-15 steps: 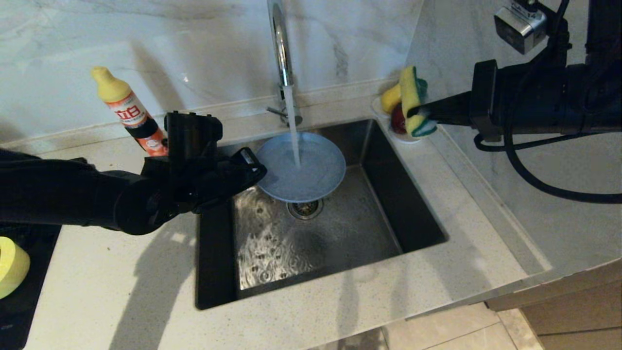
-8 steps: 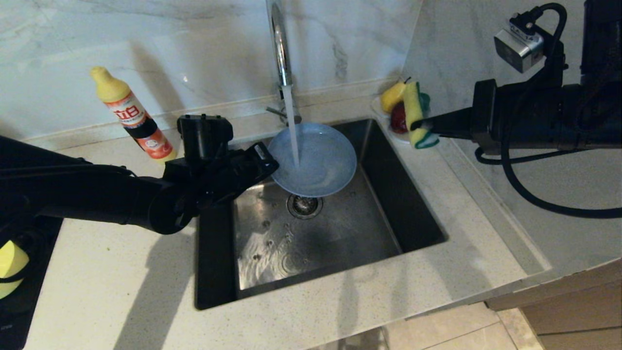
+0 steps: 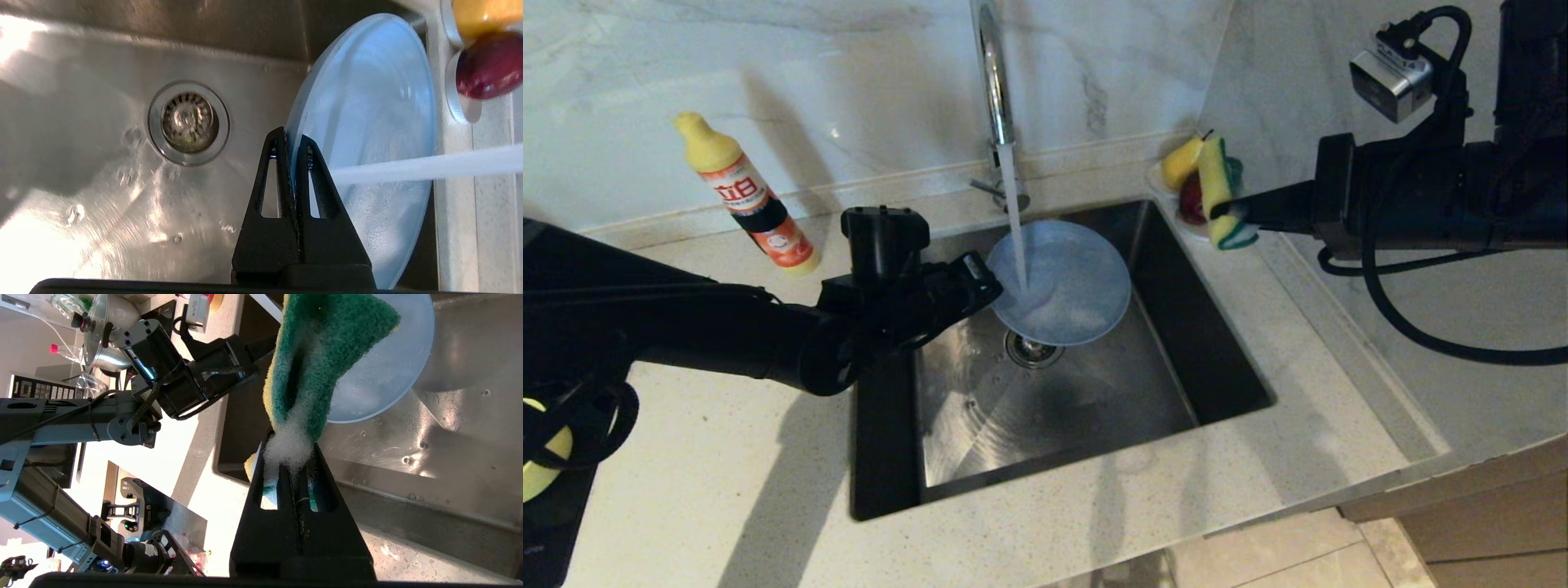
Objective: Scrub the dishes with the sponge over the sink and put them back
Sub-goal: Rinse the plate
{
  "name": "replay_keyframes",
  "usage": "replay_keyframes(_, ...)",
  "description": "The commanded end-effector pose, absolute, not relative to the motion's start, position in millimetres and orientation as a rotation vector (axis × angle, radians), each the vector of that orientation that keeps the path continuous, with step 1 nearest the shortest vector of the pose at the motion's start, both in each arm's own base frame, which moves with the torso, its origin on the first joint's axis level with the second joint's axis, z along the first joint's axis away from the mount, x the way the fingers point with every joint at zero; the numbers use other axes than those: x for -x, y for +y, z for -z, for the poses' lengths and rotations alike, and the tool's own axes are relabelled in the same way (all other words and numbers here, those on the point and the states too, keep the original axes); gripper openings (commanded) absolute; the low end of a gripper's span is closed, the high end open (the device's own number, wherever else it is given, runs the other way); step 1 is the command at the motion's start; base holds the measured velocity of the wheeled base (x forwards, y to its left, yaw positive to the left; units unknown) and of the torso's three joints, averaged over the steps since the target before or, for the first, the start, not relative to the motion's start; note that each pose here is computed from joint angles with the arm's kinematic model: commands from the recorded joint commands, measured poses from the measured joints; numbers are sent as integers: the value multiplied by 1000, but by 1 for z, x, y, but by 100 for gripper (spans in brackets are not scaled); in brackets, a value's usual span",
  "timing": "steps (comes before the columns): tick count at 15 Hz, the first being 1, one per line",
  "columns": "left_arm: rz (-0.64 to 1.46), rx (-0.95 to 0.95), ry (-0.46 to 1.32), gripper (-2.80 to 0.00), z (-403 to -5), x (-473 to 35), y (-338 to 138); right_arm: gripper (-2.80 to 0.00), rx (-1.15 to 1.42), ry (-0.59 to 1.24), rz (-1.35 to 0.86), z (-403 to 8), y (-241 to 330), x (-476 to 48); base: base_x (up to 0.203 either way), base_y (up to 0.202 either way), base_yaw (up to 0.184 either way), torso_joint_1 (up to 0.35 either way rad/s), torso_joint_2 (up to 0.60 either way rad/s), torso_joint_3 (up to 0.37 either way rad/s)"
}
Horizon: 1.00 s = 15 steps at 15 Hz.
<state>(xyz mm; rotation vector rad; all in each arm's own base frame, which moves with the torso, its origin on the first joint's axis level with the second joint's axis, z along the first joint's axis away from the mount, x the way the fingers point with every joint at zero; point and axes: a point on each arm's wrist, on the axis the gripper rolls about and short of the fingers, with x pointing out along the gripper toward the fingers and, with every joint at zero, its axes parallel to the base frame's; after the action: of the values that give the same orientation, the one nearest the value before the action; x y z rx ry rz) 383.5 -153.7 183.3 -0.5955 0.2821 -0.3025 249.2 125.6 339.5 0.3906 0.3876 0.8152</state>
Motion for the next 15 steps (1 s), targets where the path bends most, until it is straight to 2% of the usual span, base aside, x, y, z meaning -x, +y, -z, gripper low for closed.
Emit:
replay_keyframes(1,307,600,299,-280,-180,-382,-153,-280,-393,386,-817,-340,125,-250,0,0,0,0,0,0)
replay_keyframes(8,354,587,397,-280,-161,-373,-154,-280,-395,366,-821,-346,123,-243,0,0,0,0,0,0)
replay_keyframes(13,351,591,308,-280,-199,-351,-141,-280,-395,350,-827,-350,120,-239,0,0,0,0,0,0)
replay_keyframes(15,269,543,232,-280,-213,-343,-134,-280,-395,341,-829,-353,119,-236,0,0,0,0,0,0)
